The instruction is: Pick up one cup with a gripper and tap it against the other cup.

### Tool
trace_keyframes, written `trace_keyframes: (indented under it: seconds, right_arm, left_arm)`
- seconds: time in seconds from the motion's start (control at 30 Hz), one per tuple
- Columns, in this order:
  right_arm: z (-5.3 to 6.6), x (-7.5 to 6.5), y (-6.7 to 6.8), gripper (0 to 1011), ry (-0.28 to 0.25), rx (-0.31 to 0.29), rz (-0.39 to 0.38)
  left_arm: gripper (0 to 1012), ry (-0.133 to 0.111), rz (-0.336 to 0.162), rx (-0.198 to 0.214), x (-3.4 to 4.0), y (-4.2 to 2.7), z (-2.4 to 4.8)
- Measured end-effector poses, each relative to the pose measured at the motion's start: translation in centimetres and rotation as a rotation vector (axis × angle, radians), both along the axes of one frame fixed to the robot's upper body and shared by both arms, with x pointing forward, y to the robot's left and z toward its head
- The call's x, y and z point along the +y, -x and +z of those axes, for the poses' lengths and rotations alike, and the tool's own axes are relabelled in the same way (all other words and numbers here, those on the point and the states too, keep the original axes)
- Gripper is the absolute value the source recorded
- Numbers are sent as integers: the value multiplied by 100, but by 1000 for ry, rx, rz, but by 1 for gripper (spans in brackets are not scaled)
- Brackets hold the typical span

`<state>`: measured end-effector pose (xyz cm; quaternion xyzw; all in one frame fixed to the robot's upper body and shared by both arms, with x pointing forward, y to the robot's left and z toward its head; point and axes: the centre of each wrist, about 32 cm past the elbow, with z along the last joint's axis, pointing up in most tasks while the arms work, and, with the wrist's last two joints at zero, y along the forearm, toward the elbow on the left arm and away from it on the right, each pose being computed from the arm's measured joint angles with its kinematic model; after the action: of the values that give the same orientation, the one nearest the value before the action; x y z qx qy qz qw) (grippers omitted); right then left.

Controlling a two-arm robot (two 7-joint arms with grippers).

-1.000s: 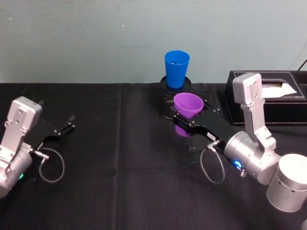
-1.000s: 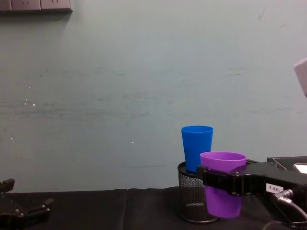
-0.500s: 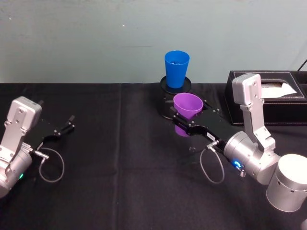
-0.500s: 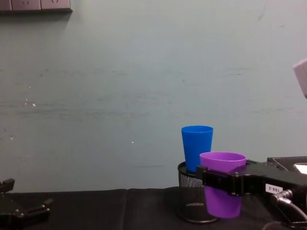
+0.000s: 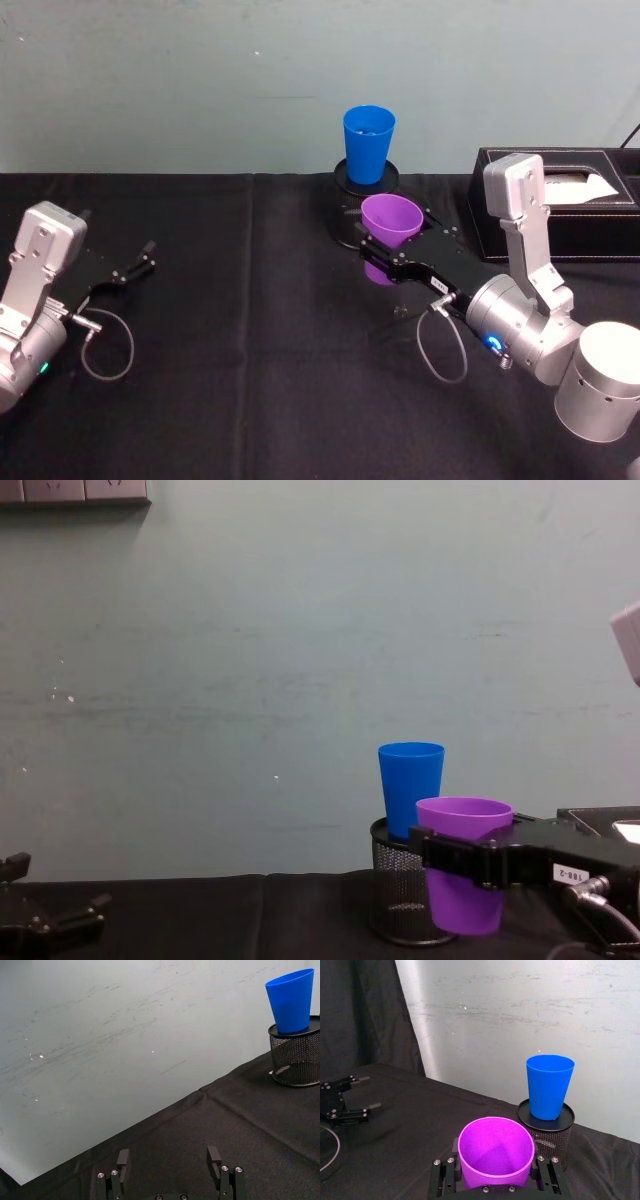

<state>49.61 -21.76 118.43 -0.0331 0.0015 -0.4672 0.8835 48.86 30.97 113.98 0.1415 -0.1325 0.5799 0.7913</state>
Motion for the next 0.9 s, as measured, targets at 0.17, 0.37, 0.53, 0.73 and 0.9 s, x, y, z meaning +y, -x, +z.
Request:
trace_keyframes:
  seconds: [0.17, 0.37, 0.53, 0.73, 0.9]
  right_arm:
    - [0, 0, 0, 734, 0, 0, 0]
    - [0, 0, 0, 734, 0, 0, 0]
    - [0, 0, 0, 734, 0, 0, 0]
    - [0, 0, 0, 735, 0, 0, 0]
    - [0, 0, 0, 734, 0, 0, 0]
  left_arm:
    - [1000, 0, 0, 0, 0, 0, 0]
    - [1000, 0, 0, 0, 0, 0, 0]
    - [1000, 0, 0, 0, 0, 0, 0]
    - [1000, 0, 0, 0, 0, 0, 0]
    - [1000, 0, 0, 0, 0, 0, 0]
